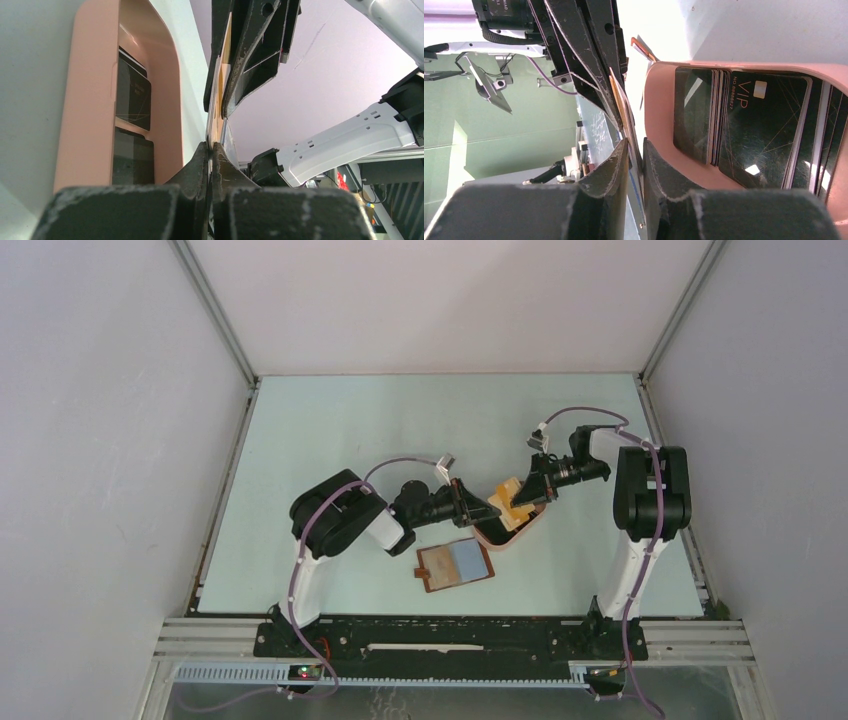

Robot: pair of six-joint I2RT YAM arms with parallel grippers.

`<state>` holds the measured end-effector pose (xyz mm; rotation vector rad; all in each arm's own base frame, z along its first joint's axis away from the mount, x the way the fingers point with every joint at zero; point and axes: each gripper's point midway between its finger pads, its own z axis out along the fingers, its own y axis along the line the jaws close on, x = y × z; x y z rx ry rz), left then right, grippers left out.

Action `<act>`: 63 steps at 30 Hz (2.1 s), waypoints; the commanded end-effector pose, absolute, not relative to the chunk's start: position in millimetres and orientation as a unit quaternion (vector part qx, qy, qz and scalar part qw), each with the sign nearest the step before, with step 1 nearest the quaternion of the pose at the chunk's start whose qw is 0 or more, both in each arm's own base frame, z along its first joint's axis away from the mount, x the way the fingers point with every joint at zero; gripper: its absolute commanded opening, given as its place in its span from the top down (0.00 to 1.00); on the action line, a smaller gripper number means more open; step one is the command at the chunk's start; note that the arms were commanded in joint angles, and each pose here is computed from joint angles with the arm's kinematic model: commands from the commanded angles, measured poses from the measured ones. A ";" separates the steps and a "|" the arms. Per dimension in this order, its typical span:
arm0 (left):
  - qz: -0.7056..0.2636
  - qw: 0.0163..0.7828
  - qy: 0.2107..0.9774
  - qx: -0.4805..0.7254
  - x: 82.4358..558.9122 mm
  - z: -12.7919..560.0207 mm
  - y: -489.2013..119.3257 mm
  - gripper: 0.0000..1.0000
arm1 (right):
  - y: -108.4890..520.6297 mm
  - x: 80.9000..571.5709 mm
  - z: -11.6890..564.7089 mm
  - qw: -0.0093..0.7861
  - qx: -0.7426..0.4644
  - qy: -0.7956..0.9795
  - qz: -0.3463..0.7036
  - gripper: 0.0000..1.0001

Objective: Put the credit cards into the card holder
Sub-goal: Place the credit card in the storage box.

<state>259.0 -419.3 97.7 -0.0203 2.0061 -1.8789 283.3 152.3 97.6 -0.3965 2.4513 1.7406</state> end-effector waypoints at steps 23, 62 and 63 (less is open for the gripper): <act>-0.620 0.194 0.760 -0.023 262.9 65.2 -406.7 0.99 | 134.6 298.1 113.2 0.096 -0.120 0.803 0.576 0.98; -0.483 0.418 0.762 0.106 204.4 119.1 -290.0 0.54 | 209.8 230.4 118.9 0.096 -0.370 0.797 0.468 1.00; -0.478 0.425 0.761 0.103 201.5 118.1 -283.1 0.54 | 215.5 227.6 112.8 0.086 -0.371 0.803 0.458 1.00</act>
